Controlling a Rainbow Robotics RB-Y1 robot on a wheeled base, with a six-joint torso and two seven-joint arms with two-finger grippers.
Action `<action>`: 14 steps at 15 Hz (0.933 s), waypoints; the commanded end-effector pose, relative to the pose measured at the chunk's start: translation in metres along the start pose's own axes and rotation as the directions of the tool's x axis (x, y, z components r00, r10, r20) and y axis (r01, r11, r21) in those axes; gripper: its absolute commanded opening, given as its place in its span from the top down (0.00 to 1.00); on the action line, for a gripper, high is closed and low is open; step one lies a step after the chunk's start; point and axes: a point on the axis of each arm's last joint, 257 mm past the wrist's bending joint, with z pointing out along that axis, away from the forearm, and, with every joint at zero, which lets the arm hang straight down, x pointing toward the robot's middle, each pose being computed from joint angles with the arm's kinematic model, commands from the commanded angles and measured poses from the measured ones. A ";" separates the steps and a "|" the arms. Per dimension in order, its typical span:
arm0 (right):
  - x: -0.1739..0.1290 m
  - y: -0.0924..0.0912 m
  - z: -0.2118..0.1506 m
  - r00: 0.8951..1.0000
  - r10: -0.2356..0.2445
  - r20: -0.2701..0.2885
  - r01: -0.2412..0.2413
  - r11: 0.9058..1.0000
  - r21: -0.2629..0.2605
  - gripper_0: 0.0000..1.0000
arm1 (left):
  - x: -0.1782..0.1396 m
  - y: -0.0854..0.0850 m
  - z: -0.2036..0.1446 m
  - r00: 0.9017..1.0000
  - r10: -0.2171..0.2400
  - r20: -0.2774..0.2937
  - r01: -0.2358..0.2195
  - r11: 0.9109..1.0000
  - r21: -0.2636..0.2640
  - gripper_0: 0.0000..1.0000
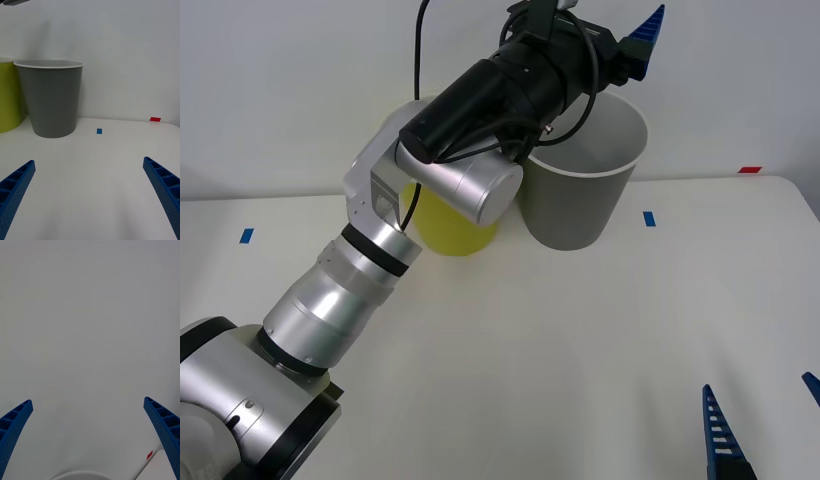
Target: Put cans in the gray bin and PET bottles in the light green bin.
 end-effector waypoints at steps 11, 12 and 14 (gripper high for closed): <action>0.000 0.000 0.000 1.000 0.000 0.000 0.000 1.000 0.000 0.00 | -0.047 0.118 -0.185 0.991 0.125 -0.052 -0.135 0.952 -0.274 0.00; 0.000 0.000 0.000 1.000 0.000 0.000 0.000 1.000 0.000 0.00 | -0.048 0.120 -0.200 0.990 0.124 -0.068 -0.139 0.946 -0.291 0.00; 0.000 0.000 0.000 1.000 0.000 0.000 0.000 1.000 0.000 0.00 | -0.046 0.131 -0.231 0.990 0.120 -0.080 -0.140 0.931 -0.337 0.00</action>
